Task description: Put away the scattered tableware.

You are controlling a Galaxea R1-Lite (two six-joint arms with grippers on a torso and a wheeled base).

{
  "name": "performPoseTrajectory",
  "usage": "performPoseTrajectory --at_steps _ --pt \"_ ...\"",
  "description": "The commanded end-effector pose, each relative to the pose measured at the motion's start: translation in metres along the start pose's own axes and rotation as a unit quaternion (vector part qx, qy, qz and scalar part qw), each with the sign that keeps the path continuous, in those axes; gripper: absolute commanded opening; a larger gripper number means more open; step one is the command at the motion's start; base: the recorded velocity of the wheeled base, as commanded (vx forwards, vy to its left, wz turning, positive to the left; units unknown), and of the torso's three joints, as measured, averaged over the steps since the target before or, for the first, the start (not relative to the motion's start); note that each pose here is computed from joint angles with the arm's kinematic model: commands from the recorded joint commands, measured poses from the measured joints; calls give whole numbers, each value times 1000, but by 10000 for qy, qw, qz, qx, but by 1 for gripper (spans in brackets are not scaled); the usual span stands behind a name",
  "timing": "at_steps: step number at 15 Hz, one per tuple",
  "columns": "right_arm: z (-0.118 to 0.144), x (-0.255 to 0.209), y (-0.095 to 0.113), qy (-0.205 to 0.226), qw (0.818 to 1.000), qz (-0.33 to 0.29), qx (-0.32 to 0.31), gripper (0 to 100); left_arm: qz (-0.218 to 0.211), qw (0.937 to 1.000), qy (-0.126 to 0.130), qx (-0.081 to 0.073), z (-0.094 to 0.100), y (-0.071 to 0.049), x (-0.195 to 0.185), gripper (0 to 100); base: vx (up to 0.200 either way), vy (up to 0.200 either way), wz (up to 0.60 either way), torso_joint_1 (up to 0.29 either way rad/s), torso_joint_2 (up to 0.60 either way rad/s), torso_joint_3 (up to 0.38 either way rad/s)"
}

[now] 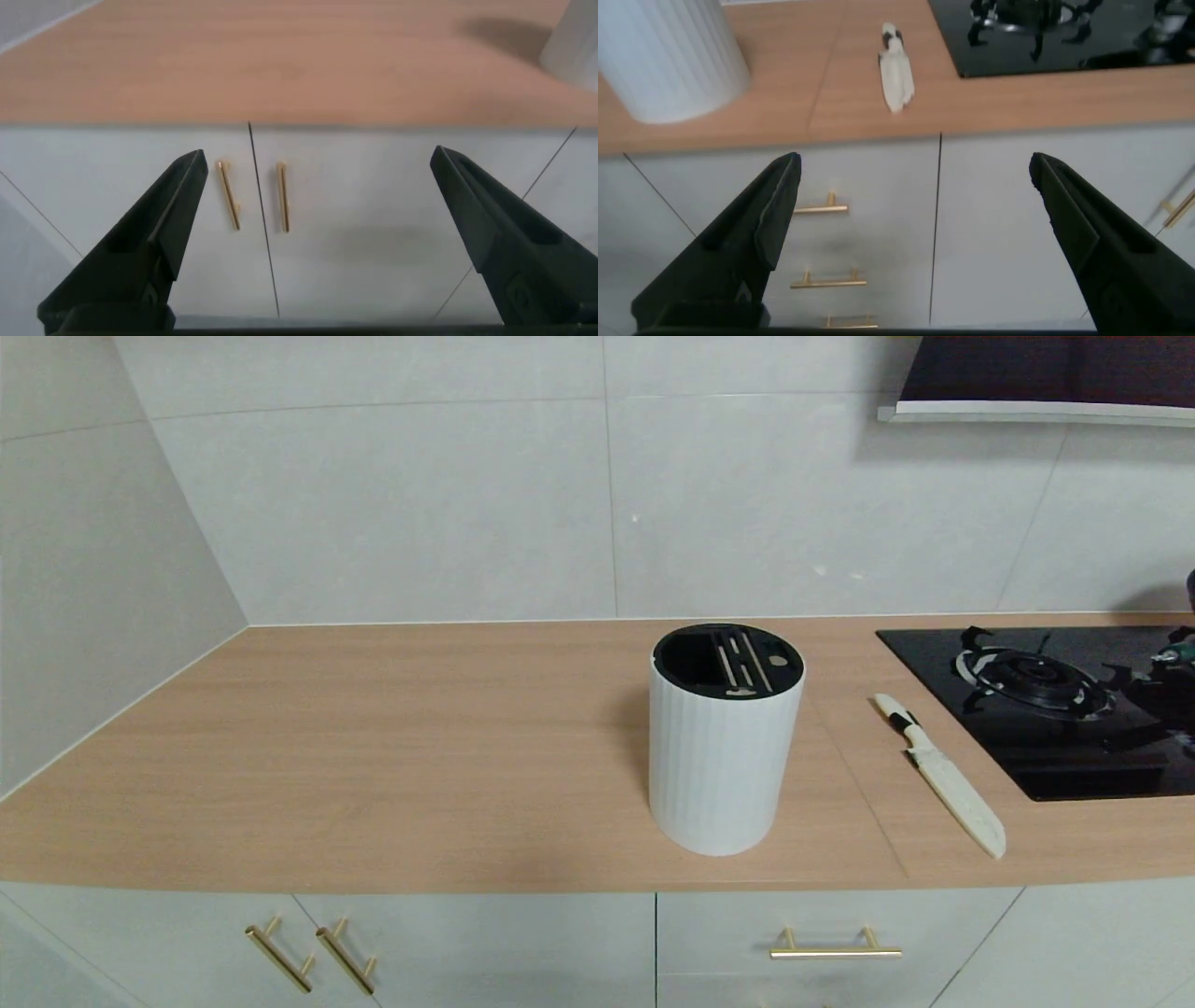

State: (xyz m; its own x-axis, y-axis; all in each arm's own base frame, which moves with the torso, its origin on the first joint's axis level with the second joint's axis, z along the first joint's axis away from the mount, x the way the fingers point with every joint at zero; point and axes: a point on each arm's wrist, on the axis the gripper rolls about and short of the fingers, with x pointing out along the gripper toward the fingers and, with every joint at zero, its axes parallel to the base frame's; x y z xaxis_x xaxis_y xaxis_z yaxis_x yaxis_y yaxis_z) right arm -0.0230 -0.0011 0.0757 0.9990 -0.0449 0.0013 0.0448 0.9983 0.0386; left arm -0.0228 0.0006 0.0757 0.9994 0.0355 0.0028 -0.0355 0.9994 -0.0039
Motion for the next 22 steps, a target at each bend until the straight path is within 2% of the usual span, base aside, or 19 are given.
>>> performPoseTrajectory --at_steps 1,8,15,20,22 --pt "0 0 0 6 10000 2 -1 100 6 10000 -2 -4 0 0 0 100 0 0 0 256 -549 -295" --pt "0 0 0 6 10000 2 -1 100 6 10000 -2 -4 0 0 0 100 0 0 0 270 -574 -310" --pt "0 0 0 6 10000 2 7 100 6 10000 -2 -4 0 0 0 100 0 0 0 191 -394 -207" --pt "0 0 0 14 10000 2 -1 100 -1 10000 -2 -4 0 0 0 100 0 0 0 12 -26 -10" --pt "0 0 0 14 9998 9 -216 100 6 10000 -2 -4 0 0 0 100 0 0 0 0 0 0"
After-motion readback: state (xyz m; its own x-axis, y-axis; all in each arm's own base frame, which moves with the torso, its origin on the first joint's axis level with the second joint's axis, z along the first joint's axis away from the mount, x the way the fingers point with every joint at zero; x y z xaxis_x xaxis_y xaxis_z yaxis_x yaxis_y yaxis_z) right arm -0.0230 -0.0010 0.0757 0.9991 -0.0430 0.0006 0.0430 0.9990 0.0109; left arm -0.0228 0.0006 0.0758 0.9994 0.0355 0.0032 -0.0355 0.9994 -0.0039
